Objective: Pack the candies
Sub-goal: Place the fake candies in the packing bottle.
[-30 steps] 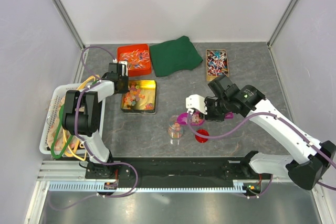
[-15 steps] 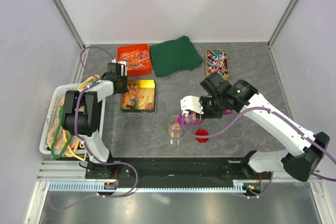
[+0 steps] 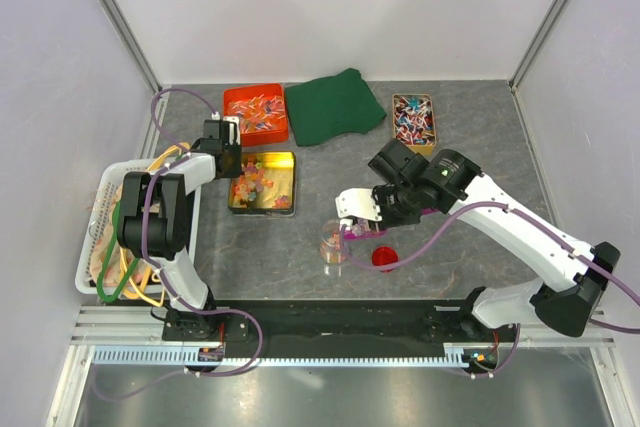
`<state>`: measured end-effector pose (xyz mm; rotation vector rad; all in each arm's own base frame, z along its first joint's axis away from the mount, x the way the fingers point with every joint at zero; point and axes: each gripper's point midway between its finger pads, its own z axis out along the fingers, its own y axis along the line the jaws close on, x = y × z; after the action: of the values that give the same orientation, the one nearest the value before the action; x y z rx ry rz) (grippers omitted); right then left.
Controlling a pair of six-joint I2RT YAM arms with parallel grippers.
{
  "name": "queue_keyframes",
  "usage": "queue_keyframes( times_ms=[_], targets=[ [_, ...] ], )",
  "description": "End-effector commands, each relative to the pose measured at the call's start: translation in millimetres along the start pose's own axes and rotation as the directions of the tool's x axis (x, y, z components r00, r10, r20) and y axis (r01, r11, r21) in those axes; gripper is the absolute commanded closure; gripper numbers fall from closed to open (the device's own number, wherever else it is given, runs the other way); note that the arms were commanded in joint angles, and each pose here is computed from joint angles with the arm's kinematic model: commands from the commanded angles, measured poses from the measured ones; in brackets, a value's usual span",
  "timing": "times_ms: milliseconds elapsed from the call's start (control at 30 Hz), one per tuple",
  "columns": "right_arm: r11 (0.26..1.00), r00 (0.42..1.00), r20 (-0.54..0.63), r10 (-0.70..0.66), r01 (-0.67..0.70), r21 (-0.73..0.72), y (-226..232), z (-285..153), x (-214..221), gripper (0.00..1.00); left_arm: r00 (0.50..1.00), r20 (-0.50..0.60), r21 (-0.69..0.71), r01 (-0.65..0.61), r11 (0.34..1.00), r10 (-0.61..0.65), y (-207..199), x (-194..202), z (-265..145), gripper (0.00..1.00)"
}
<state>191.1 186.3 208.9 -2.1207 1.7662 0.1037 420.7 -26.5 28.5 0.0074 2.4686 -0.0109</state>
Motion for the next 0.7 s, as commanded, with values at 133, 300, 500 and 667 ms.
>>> queue_keyframes(
  times_ms=[133,300,500,667],
  targets=[
    [0.998,0.998,-0.028,-0.05,0.051,0.043,-9.2,-12.9,-7.0,1.0,0.998,0.064,0.001,-0.017,1.0,0.017,3.1,-22.4,4.1,0.98],
    [0.997,0.997,-0.042,-0.069,0.071,0.042,-10.7,-13.0,-11.8,1.0,0.998,0.059,0.004,-0.016,1.0,0.016,2.5,-20.9,5.3,0.98],
    [0.993,0.992,-0.082,-0.099,0.103,0.055,-12.8,-13.8,-13.1,1.0,0.998,0.062,0.005,-0.014,1.0,0.014,2.2,-22.0,4.0,0.98],
    [0.989,0.985,-0.116,-0.125,0.132,0.059,-12.9,-12.7,-13.3,1.0,0.998,0.062,0.008,-0.013,1.0,0.012,1.6,-21.9,4.5,0.98]
  ],
)
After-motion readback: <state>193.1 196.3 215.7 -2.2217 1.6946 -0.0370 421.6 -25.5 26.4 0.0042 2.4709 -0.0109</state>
